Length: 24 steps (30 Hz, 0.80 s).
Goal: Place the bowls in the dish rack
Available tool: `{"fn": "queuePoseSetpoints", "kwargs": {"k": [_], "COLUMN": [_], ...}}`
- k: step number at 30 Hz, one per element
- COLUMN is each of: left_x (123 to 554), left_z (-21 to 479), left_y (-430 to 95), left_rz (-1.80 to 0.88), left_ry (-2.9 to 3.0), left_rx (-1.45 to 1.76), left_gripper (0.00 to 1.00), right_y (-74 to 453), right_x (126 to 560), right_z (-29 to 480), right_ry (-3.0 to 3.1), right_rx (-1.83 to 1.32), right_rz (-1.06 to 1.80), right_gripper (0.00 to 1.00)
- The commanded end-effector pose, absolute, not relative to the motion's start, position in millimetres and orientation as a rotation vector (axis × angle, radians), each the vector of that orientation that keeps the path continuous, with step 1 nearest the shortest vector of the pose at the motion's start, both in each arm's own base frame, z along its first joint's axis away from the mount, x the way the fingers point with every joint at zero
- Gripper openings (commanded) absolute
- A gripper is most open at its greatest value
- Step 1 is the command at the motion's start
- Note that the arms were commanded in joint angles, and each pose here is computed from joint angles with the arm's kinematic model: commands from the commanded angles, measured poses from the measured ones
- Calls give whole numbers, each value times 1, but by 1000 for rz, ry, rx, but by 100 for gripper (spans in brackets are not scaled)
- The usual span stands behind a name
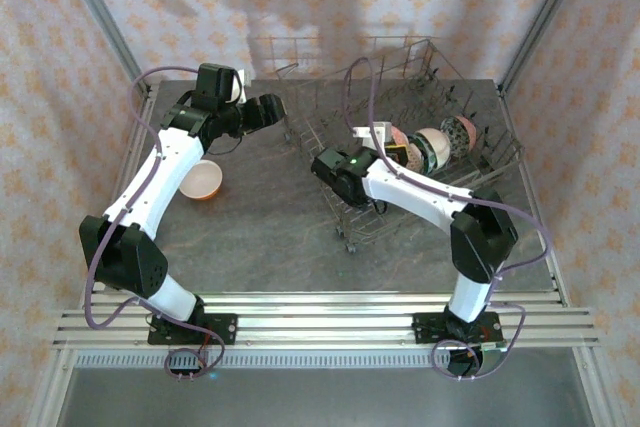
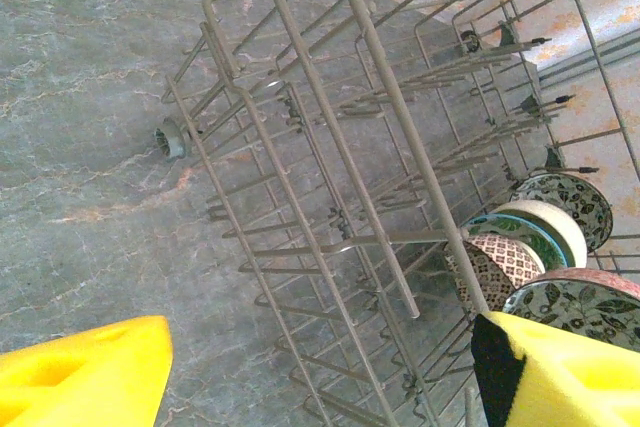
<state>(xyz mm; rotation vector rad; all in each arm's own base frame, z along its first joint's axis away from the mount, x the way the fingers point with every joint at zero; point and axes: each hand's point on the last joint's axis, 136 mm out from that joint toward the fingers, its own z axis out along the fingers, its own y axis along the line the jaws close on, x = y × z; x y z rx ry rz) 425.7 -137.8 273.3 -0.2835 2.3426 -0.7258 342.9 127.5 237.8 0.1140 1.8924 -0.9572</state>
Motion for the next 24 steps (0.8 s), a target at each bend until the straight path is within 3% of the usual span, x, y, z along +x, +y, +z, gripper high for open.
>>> {"fn": "queuePoseSetpoints", "kwargs": {"k": [1,24], "left_x": [424,420], "left_z": [285,289], "left_y": [-142,-161], "left_rz": [-734,-738], "left_ry": [2329,2339], "left_rx": [-277,-217], "left_gripper": [80,80], "right_y": [126,117], "right_x": [338,346], "right_z": [221,207], "right_ry": [1824,2055], "right_rx": [-17,79], "right_rz": [-1128,-998], "right_gripper": [0,1]}}
